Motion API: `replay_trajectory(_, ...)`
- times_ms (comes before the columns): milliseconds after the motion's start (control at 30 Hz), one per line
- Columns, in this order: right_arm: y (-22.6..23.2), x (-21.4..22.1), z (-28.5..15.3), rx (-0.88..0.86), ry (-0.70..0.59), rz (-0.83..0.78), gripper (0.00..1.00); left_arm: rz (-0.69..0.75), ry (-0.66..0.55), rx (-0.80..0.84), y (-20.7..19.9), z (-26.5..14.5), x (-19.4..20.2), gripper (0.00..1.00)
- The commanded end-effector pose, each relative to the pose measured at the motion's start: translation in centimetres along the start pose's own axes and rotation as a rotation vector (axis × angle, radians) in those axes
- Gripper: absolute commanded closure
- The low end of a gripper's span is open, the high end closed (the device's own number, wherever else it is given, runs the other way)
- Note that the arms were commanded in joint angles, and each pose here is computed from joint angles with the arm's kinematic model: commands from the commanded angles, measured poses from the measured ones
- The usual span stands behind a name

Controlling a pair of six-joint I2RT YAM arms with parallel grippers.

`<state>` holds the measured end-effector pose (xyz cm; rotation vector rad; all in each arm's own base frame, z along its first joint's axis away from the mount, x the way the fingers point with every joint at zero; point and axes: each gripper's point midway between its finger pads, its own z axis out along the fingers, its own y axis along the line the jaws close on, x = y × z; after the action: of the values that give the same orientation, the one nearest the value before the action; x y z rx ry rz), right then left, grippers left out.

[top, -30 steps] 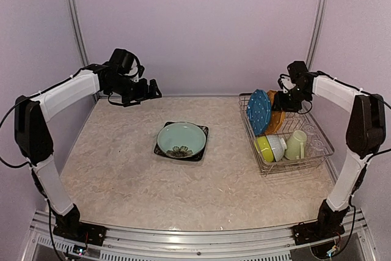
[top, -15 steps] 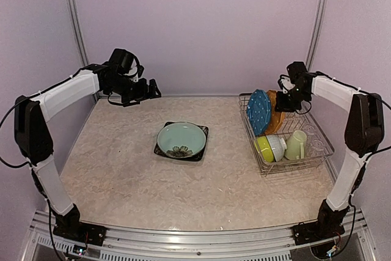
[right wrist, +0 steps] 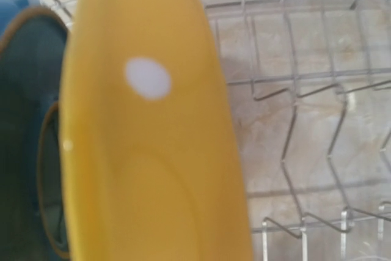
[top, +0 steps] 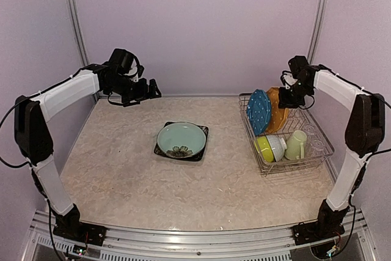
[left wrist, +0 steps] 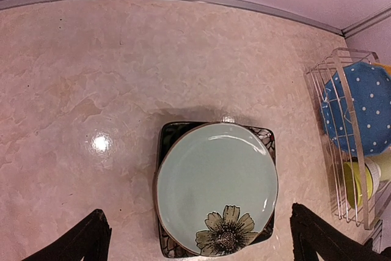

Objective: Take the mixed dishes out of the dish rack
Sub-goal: Grab the plate from the dish rack.

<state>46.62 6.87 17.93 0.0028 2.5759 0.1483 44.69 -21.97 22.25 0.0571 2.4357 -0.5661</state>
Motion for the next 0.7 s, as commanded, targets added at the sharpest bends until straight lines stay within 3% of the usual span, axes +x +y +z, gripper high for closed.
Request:
replay_trajectory(0,0.4,-5.7,-7.0,-0.004,-0.228,-0.011,1.00,-0.007,-0.007,-0.006,0.3,0.2,-0.3,0.01)
replay_trajectory(467,-3.0,-7.8,-15.3,0.212,-0.365,0.001,1.00,-0.009,-0.043,0.026,-0.5,-0.2,-1.4,0.01)
replay_trajectory(667,-2.3,-9.6,-21.0,0.181,-0.496,-0.002,1.00,0.022,-0.088,0.121,-2.5,-1.3,-2.4,0.01)
